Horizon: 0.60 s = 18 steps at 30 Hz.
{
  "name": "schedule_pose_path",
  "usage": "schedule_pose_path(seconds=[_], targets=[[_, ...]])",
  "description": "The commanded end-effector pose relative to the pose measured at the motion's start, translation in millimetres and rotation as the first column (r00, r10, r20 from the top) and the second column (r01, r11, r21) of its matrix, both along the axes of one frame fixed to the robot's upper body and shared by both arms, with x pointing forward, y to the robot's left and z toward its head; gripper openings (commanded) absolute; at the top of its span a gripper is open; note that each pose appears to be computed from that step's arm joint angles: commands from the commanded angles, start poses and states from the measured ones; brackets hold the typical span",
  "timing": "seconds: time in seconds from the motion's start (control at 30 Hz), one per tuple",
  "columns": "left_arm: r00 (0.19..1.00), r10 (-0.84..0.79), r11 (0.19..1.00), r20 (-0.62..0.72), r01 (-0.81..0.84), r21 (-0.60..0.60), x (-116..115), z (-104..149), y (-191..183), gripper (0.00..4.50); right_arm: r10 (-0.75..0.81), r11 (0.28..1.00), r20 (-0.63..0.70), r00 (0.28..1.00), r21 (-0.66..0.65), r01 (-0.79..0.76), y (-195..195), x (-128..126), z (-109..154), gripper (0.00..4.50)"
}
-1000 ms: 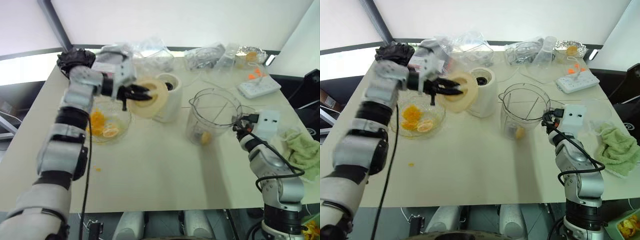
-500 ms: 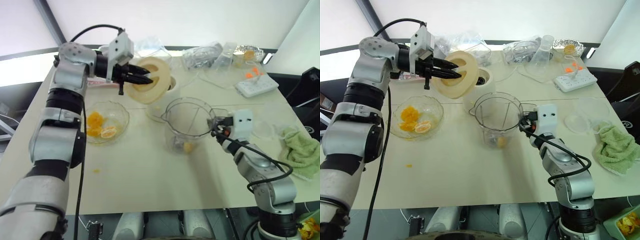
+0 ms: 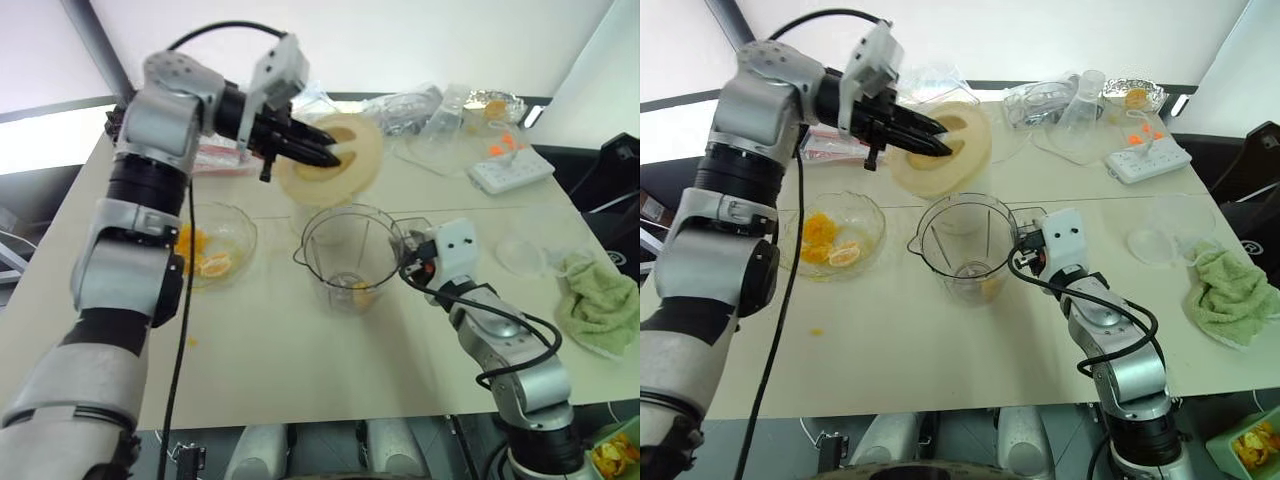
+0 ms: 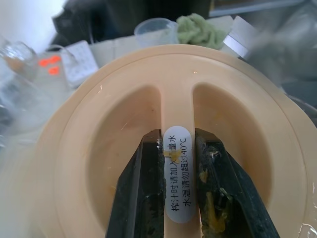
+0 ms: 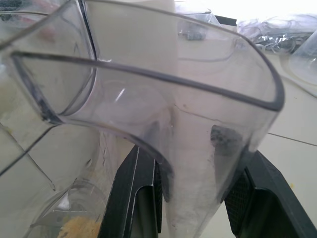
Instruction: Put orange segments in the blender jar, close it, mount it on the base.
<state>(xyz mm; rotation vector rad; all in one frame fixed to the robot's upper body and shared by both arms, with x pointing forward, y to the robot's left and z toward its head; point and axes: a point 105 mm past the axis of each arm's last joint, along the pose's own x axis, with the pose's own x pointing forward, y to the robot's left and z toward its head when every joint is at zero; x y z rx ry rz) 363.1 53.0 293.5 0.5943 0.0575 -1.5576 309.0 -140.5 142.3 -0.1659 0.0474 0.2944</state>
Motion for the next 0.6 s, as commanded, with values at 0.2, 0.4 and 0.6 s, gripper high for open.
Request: schedule_pose_path(seconds=[0.2,0.4,0.6], targets=[[0.988,-0.15,0.98,0.028,0.145,0.133,-26.6,-10.9,-29.9,0.29,-0.041,0.998,0.004,0.999,0.042,0.041,-2.6,2.1,0.3,0.98],[0.981,-0.196,0.969,0.001,0.193,0.151,-35.4,-18.7,-40.8,0.29,-0.054,0.998,0.003,0.999,0.037,0.054,-3.1,0.3,-0.7,0.98],[0.973,-0.229,0.961,-0.032,0.231,0.153,-43.9,-24.3,-46.3,0.29,-0.07,0.997,0.006,0.998,0.045,0.07,-4.9,-0.2,0.0,0.98]])
